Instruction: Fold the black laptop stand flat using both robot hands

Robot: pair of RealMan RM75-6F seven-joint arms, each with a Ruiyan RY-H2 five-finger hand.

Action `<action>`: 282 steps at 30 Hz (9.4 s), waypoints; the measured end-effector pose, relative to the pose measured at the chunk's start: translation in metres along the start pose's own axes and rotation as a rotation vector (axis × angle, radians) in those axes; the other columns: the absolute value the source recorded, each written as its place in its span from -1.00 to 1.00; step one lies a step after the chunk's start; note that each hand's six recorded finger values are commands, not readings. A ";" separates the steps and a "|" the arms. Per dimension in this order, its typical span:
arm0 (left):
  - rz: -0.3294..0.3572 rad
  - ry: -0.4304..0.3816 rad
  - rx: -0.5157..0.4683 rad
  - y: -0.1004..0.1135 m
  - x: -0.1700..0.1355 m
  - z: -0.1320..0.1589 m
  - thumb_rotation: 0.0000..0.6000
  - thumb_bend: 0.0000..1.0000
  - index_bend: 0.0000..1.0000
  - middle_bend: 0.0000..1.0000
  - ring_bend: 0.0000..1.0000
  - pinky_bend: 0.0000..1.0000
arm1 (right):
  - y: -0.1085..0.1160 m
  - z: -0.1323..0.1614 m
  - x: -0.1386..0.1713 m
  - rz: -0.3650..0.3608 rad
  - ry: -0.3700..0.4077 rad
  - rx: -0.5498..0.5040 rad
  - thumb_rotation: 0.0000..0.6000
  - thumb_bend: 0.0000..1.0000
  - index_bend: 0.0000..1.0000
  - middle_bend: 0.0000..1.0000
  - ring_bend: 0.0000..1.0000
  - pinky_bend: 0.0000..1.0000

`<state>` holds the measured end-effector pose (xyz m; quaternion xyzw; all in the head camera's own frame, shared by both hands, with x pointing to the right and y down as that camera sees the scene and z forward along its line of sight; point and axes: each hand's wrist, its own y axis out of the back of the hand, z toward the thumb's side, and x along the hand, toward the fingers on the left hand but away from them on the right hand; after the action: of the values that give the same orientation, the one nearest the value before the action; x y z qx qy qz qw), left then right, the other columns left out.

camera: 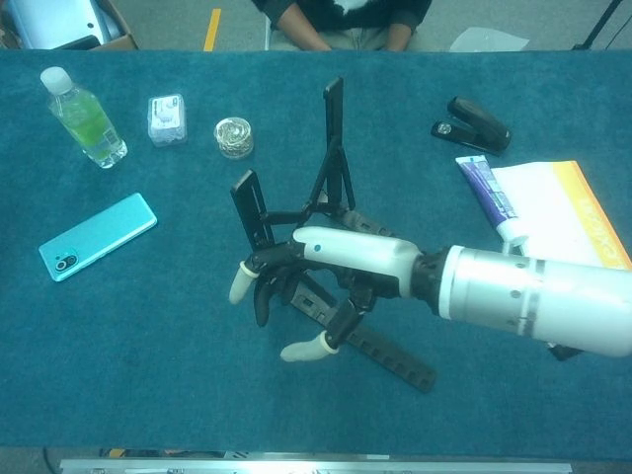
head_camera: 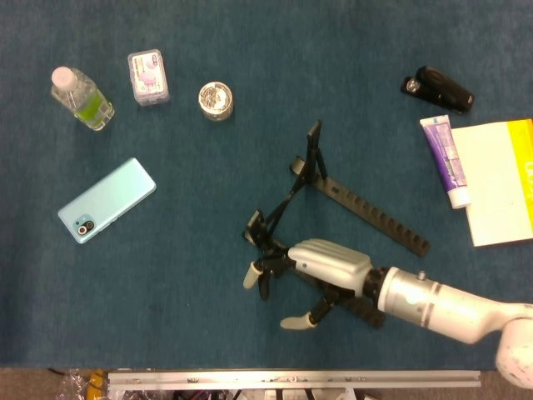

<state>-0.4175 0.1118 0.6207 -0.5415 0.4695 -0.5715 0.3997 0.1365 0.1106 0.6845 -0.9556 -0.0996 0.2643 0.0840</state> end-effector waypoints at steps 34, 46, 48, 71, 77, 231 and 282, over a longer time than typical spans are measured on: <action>0.005 0.015 -0.004 -0.001 -0.001 -0.009 1.00 -0.22 -0.96 -0.96 -1.00 -1.00 | 0.002 -0.042 -0.032 -0.068 -0.106 -0.016 1.00 -0.61 -0.38 -0.11 -0.44 -0.37; -0.001 0.011 -0.009 -0.004 -0.001 -0.009 1.00 -0.22 -0.96 -0.96 -1.00 -1.00 | 0.033 -0.063 0.011 -0.097 -0.193 0.031 1.00 -0.61 -0.38 -0.11 -0.44 -0.37; -0.003 0.004 -0.008 -0.005 0.000 -0.006 1.00 -0.22 -0.96 -0.96 -1.00 -1.00 | 0.045 -0.069 0.021 -0.122 -0.217 0.037 1.00 -0.61 -0.38 -0.11 -0.44 -0.37; -0.004 0.007 0.003 -0.003 0.003 -0.002 1.00 -0.22 -0.96 -0.96 -1.00 -1.00 | 0.097 -0.110 0.021 -0.241 -0.312 0.018 1.00 -0.61 -0.38 -0.11 -0.44 -0.37; -0.004 0.012 0.005 -0.003 0.003 -0.004 1.00 -0.22 -0.96 -0.97 -1.00 -1.00 | 0.101 -0.110 0.009 -0.249 -0.311 0.018 1.00 -0.61 -0.38 -0.11 -0.44 -0.37; -0.429 -0.776 0.088 -0.076 -0.003 0.191 1.00 -0.32 -1.00 -1.00 -1.00 -1.00 | 0.125 -0.060 0.147 -0.418 -0.214 0.556 1.00 -1.00 -0.62 -0.35 -0.60 -0.56; -0.297 -0.573 0.018 -0.039 0.023 0.128 1.00 -0.32 -1.00 -1.00 -1.00 -1.00 | 0.033 -0.103 0.004 -0.263 -0.266 1.040 1.00 -1.00 -1.00 -0.76 -1.00 -0.88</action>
<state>-0.2900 0.0854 0.6607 -0.7394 0.2484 -0.4518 0.4329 0.1988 0.0687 0.7625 -0.7261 -0.0842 0.3843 0.5639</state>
